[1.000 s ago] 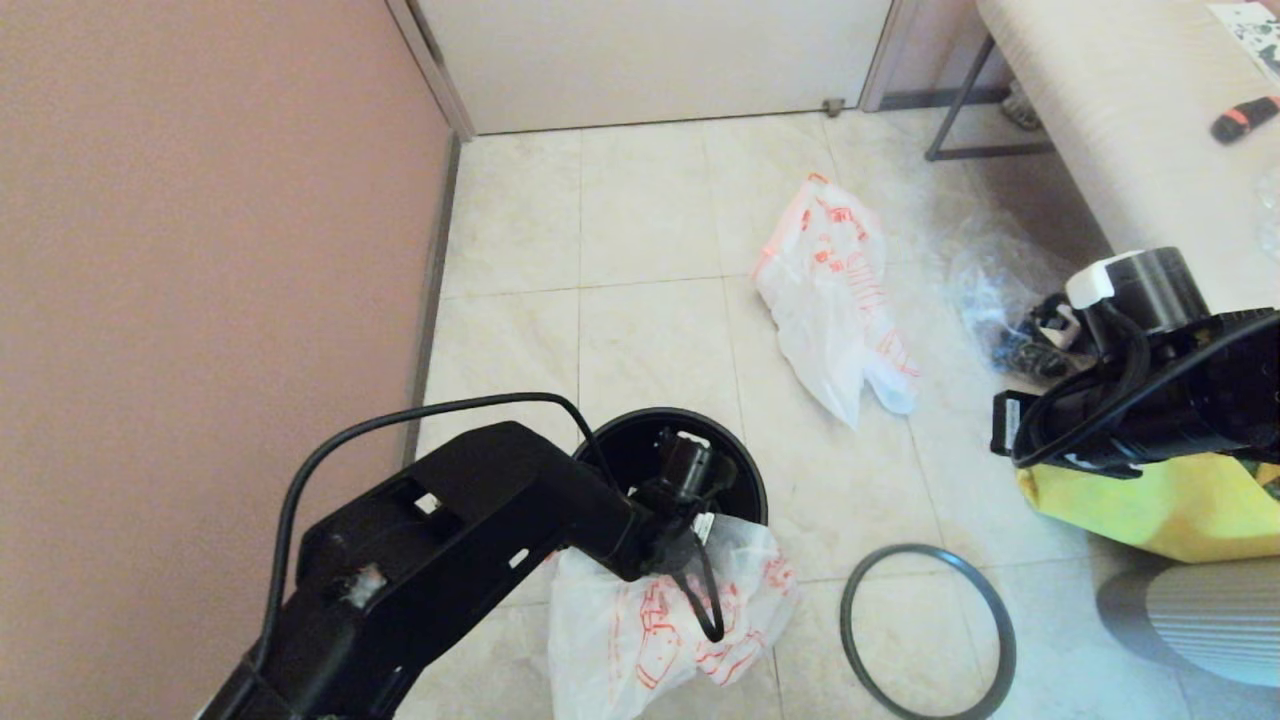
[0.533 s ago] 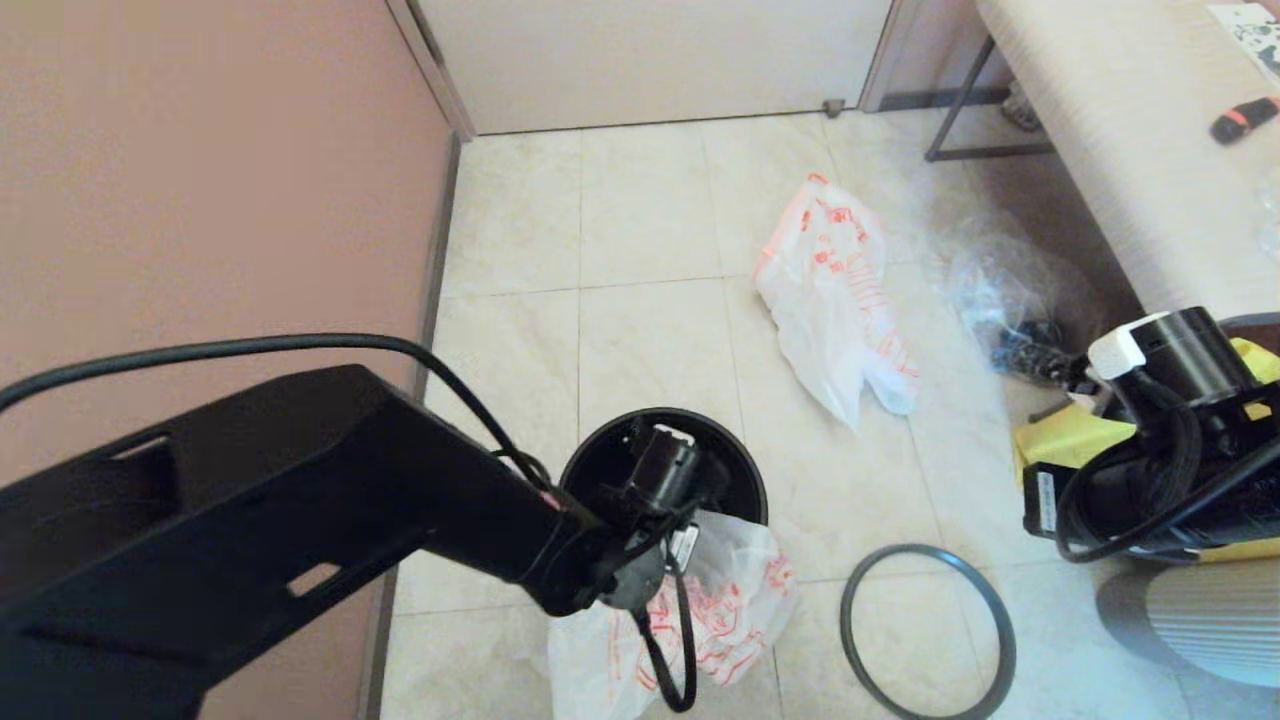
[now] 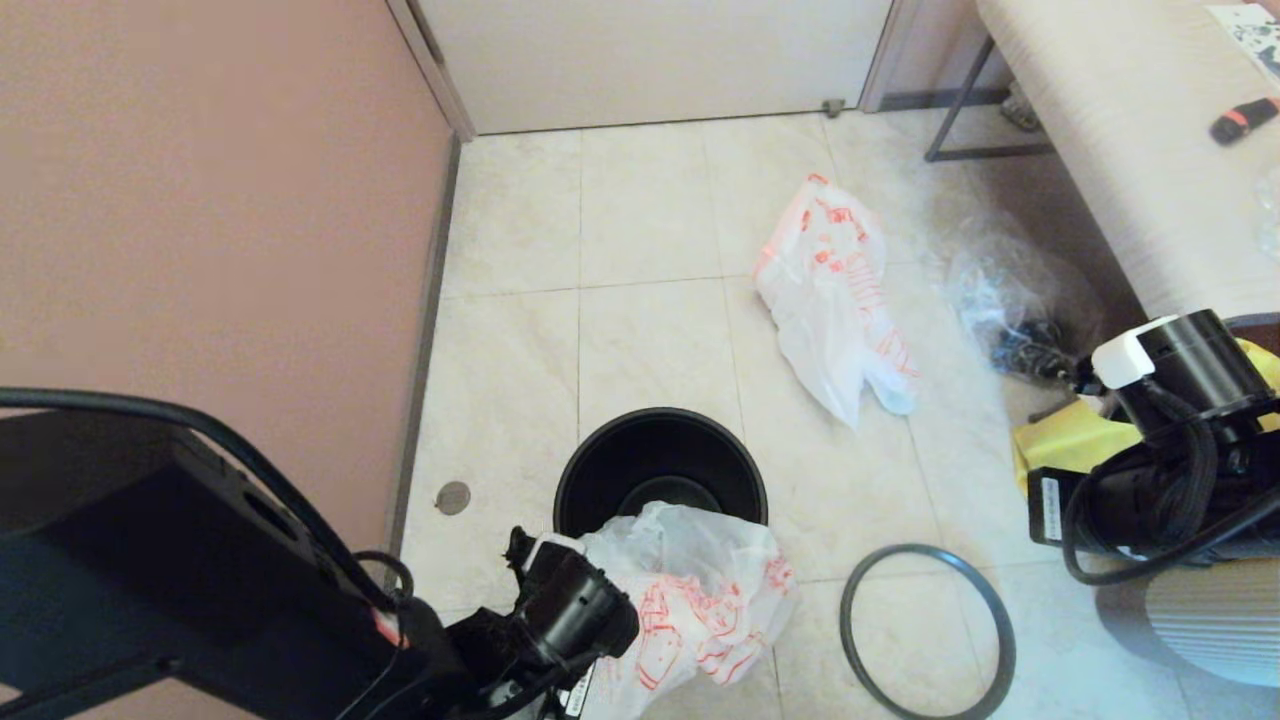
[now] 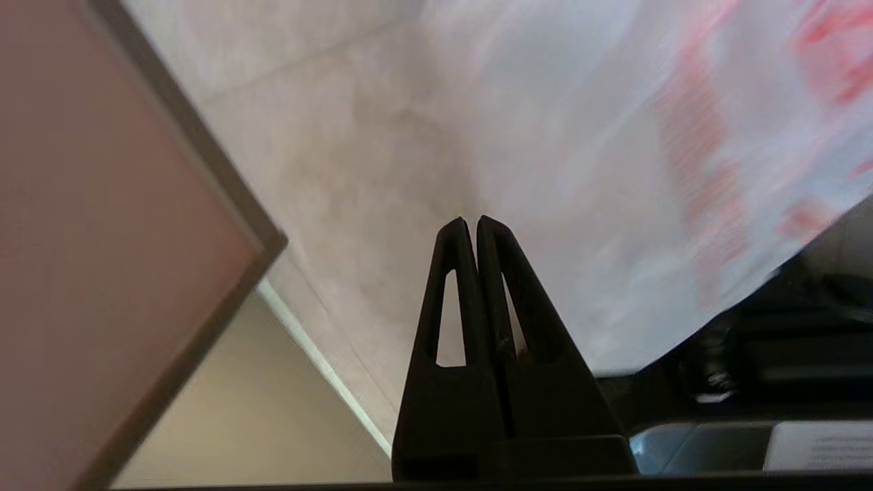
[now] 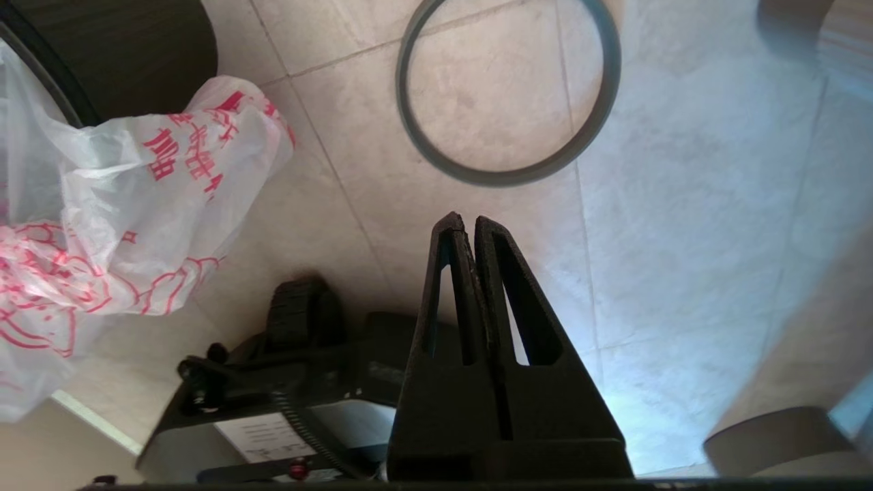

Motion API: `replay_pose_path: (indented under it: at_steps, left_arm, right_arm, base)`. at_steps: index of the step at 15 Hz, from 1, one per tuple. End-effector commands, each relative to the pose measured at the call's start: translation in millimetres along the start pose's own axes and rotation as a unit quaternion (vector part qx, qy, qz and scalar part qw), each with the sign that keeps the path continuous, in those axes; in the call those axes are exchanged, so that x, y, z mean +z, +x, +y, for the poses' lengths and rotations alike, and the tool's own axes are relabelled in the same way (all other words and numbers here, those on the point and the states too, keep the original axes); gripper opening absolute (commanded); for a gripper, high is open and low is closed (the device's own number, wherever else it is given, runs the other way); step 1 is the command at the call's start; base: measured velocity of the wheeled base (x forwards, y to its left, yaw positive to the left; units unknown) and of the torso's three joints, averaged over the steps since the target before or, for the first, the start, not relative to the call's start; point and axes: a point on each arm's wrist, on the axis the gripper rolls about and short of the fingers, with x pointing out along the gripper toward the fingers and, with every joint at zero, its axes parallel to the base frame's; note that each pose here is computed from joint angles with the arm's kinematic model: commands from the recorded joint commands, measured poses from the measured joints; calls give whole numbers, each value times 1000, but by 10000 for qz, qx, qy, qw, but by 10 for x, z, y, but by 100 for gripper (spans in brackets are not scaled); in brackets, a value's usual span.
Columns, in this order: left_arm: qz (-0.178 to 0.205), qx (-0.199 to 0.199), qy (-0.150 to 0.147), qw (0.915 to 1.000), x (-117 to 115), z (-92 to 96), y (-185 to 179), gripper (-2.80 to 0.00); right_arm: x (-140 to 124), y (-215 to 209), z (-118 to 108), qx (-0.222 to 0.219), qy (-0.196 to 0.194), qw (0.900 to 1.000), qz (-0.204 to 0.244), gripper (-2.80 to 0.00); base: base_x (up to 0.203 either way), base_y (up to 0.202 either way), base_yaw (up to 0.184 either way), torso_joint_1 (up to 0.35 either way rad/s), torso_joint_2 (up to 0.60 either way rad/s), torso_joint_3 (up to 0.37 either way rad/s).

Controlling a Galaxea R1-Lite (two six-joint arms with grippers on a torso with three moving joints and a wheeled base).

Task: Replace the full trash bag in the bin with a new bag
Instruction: Put the new garbage bag on the trash can

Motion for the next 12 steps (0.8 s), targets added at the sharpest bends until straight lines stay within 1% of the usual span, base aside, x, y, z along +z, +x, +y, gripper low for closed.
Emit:
replay_pose_path:
  at_steps: [1, 3, 8, 10, 11, 12]
  left_arm:
    - [76, 98, 30, 9999, -145, 68, 10, -280]
    - [255, 186, 112, 9994, -282, 51, 144, -280]
    - [179, 104, 116, 9997, -575, -126, 486, -280]
    - [119, -87, 119, 9998, -669, -170, 522, -280]
    - [64, -257, 116, 9996, -709, -197, 511, -280]
    - [26, -549, 110, 9984, -726, -233, 477, -280]
  right_arm:
    - [-22, -1, 13, -14, -5, 10000, 35, -280]
    - [-20, 2, 15, -14, -5, 10000, 36, -280]
    - [1, -26, -5, -102, 27, 9999, -42, -280]
    - [7, -21, 3, -113, 22, 9999, -53, -280]
    - [7, -18, 6, -111, 21, 9999, -54, -280]
    - [8, -18, 5, -112, 22, 9999, -54, -280]
  base:
    - [0, 0, 0, 0, 0, 0]
    - [0, 0, 0, 0, 0, 0]
    - [0, 0, 0, 0, 0, 0]
    - [0, 0, 0, 0, 0, 0]
    - [0, 0, 0, 0, 0, 0]
    - [0, 0, 0, 0, 0, 0]
